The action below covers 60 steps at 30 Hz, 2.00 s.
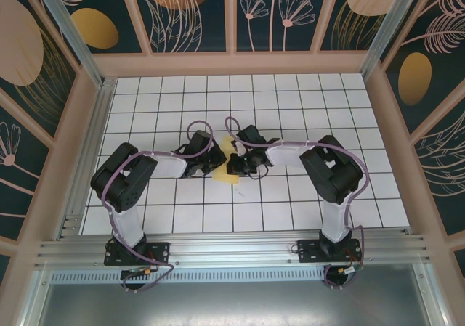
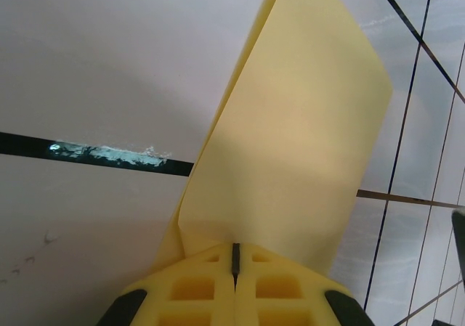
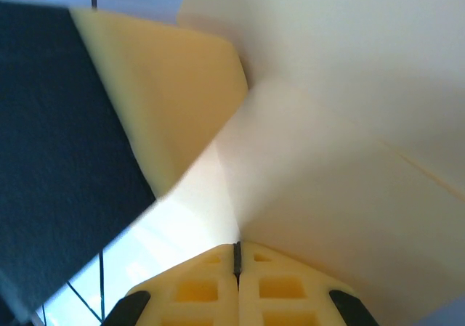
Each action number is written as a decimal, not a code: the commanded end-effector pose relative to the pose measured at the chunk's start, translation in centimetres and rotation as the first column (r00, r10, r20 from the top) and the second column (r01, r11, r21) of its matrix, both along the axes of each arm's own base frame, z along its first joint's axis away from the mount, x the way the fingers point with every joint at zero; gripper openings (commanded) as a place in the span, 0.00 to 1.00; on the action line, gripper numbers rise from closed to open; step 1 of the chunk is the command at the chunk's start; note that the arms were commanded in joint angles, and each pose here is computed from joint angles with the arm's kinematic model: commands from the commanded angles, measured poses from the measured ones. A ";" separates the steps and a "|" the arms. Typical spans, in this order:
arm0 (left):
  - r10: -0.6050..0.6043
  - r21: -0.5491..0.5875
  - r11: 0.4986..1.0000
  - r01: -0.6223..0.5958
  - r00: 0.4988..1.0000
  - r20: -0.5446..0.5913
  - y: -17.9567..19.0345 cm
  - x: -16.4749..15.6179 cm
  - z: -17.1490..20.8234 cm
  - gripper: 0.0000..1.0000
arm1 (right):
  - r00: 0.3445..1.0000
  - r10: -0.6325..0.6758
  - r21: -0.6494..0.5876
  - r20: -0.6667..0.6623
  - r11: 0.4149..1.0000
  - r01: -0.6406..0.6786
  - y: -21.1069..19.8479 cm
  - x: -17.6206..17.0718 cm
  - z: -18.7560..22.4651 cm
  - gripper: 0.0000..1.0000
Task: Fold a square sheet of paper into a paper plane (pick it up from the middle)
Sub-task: Fold the triangle a second time at the center of the table.
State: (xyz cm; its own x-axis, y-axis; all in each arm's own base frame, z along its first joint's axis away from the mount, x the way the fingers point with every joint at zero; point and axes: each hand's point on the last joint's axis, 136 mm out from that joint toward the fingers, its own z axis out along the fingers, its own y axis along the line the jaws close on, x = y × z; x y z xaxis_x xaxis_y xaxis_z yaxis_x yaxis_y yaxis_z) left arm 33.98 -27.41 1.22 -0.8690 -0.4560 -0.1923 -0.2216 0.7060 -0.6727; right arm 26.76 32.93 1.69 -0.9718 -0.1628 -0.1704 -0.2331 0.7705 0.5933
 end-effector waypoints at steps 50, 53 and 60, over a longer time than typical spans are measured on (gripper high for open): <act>-0.114 -0.168 0.978 0.120 0.992 0.046 -2.6 -4.1 4.1 0.15 | 0.981 -0.140 -0.163 -0.134 0.980 0.118 -4.3 -4.1 -4.2 0.00; -0.105 -0.166 0.980 0.108 0.994 0.024 -2.8 -4.4 3.5 0.09 | 0.981 -0.142 -0.163 -0.132 0.979 0.120 -4.3 -4.0 -4.1 0.00; -0.078 -0.113 0.991 0.071 0.995 -0.058 -2.3 -5.0 0.6 0.00 | 0.980 -0.146 -0.160 -0.133 0.979 0.124 -4.2 -4.0 -4.1 0.00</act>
